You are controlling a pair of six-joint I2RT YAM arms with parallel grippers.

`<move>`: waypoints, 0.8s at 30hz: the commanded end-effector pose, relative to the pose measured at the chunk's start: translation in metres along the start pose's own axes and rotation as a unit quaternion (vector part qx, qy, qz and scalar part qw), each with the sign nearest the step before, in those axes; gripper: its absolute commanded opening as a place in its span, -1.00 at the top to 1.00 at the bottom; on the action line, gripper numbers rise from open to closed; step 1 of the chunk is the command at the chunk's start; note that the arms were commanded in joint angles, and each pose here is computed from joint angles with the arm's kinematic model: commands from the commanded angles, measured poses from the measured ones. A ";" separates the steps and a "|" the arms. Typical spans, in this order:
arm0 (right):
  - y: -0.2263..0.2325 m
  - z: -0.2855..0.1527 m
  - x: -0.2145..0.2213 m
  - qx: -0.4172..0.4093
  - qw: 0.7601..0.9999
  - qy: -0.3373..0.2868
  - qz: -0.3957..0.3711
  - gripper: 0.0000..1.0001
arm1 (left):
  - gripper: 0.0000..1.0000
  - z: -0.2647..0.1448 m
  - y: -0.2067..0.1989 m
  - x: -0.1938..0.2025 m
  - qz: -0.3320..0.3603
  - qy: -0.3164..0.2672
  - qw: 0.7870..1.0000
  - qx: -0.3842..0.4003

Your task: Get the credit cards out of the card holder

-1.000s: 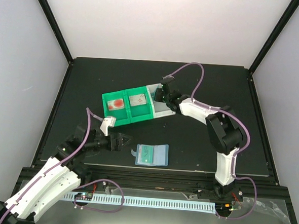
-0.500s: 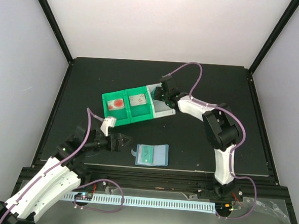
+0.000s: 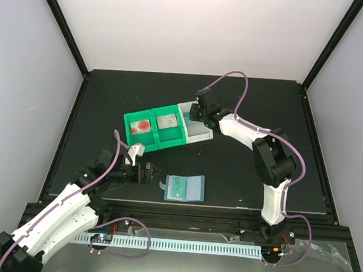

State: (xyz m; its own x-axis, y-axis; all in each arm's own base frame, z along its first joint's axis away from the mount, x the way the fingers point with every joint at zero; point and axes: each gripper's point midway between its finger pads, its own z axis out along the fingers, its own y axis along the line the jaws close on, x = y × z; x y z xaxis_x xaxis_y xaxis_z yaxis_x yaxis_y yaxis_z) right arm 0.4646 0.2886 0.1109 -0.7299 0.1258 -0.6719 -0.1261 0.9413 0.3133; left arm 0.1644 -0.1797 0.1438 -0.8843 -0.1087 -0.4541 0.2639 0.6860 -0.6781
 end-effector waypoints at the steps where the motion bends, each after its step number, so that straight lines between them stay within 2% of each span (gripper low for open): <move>1: 0.009 -0.034 -0.027 -0.016 1.000 -0.023 -0.010 0.16 | -0.97 0.004 0.004 -0.003 -0.011 -0.006 1.000 -0.007; 11: 0.004 -0.082 0.006 -0.044 0.998 0.025 0.023 0.16 | -0.73 0.027 0.013 0.012 -0.041 0.008 0.999 0.018; 16: -0.003 -0.107 0.044 -0.065 0.994 0.069 0.053 0.16 | -0.67 0.034 0.022 0.015 -0.046 0.004 0.999 0.006; 24: -0.006 -0.143 0.118 -0.100 0.986 0.119 0.052 0.12 | -0.58 0.048 0.033 0.023 -0.056 0.006 0.998 0.004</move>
State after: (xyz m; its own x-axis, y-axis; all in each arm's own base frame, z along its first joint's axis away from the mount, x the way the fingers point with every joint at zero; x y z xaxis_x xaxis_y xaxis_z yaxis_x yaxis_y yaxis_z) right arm 0.3162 0.2491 0.1325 -0.8535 0.1253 -0.5058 -0.1483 0.8721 0.4664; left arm 0.1649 -0.1888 0.0846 -0.9219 -0.1541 -0.3555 0.1624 0.6793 -0.7156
